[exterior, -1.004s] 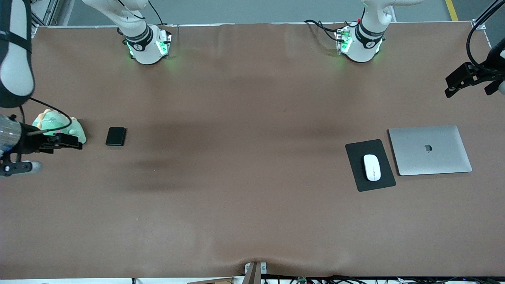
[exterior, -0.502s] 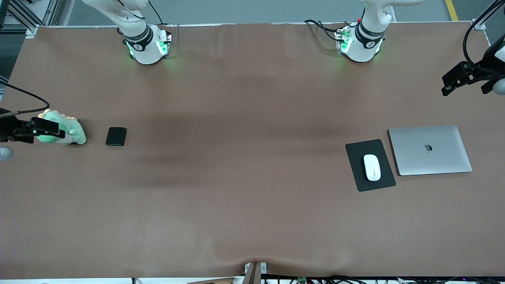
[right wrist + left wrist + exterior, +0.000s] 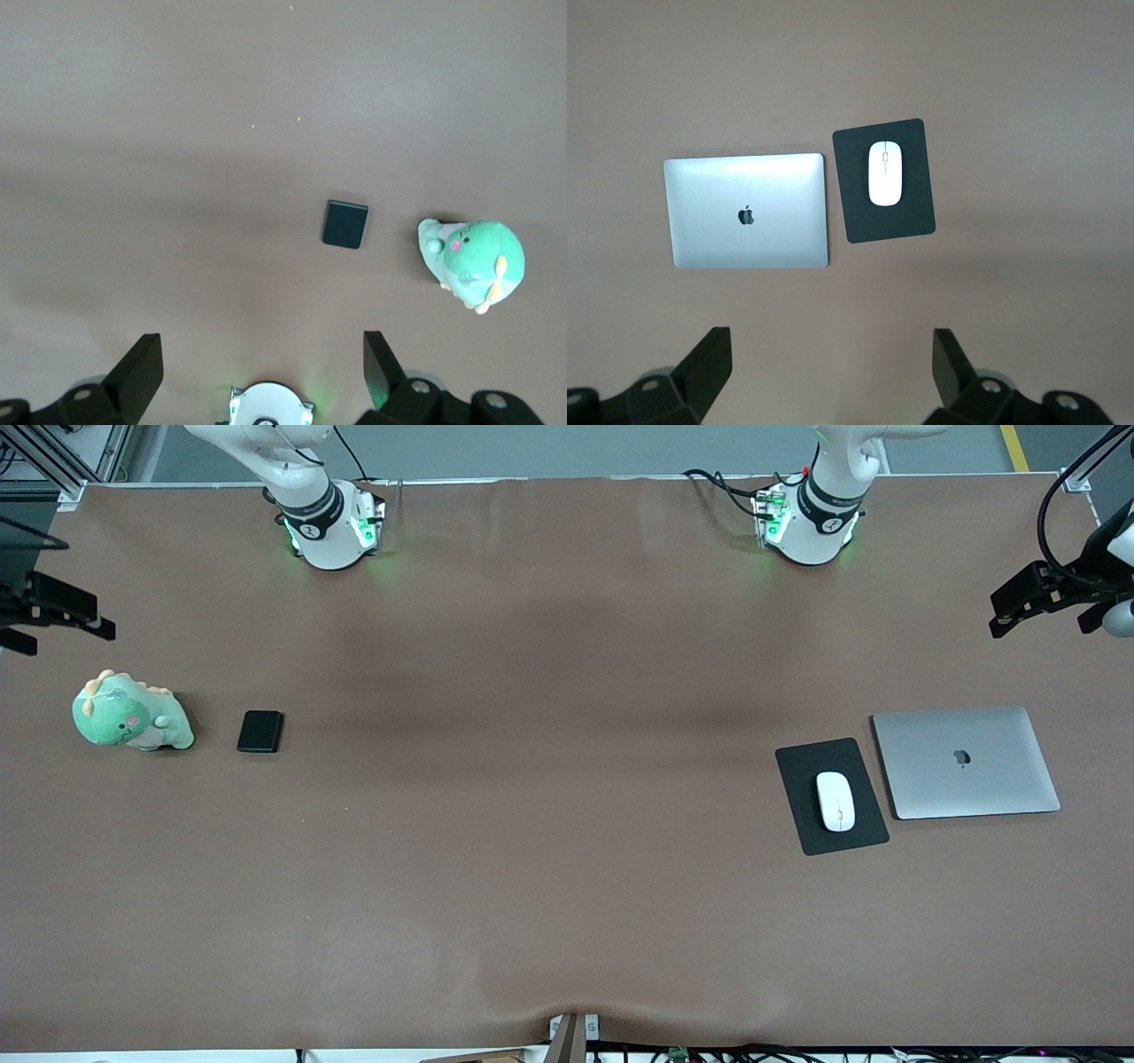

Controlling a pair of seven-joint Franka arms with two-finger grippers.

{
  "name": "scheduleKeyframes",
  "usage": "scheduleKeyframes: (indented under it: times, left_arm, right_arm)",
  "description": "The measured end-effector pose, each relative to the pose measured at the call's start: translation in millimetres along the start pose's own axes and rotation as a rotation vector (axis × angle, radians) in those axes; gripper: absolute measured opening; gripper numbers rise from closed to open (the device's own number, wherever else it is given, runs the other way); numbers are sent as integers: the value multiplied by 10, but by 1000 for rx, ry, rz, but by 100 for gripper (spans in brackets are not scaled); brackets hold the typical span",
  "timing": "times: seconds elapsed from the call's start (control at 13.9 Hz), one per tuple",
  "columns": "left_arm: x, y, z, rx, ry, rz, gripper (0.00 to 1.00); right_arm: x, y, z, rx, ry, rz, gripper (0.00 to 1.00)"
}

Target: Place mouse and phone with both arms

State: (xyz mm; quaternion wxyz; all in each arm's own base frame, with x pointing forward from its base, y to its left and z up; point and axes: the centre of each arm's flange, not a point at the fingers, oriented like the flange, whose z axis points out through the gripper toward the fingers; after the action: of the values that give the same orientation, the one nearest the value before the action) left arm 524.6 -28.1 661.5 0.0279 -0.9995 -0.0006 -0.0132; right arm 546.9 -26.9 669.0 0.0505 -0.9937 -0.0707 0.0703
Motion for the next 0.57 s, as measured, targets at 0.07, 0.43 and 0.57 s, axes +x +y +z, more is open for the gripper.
scheduleKeyframes:
  times: [0.07,0.43,0.57]
  left_arm:
    - [0,5,0,0,0,1,100]
    - [-3,65,2,1,-1,12,100]
    - [-2,68,3,1,-2,12,100]
  right_arm:
    - [-71,-18,27,-1,-1,1,100]
    - [-255,-312,228,-32,7,-42,100]
    - [-214,-458,230,-74,27,-72,100]
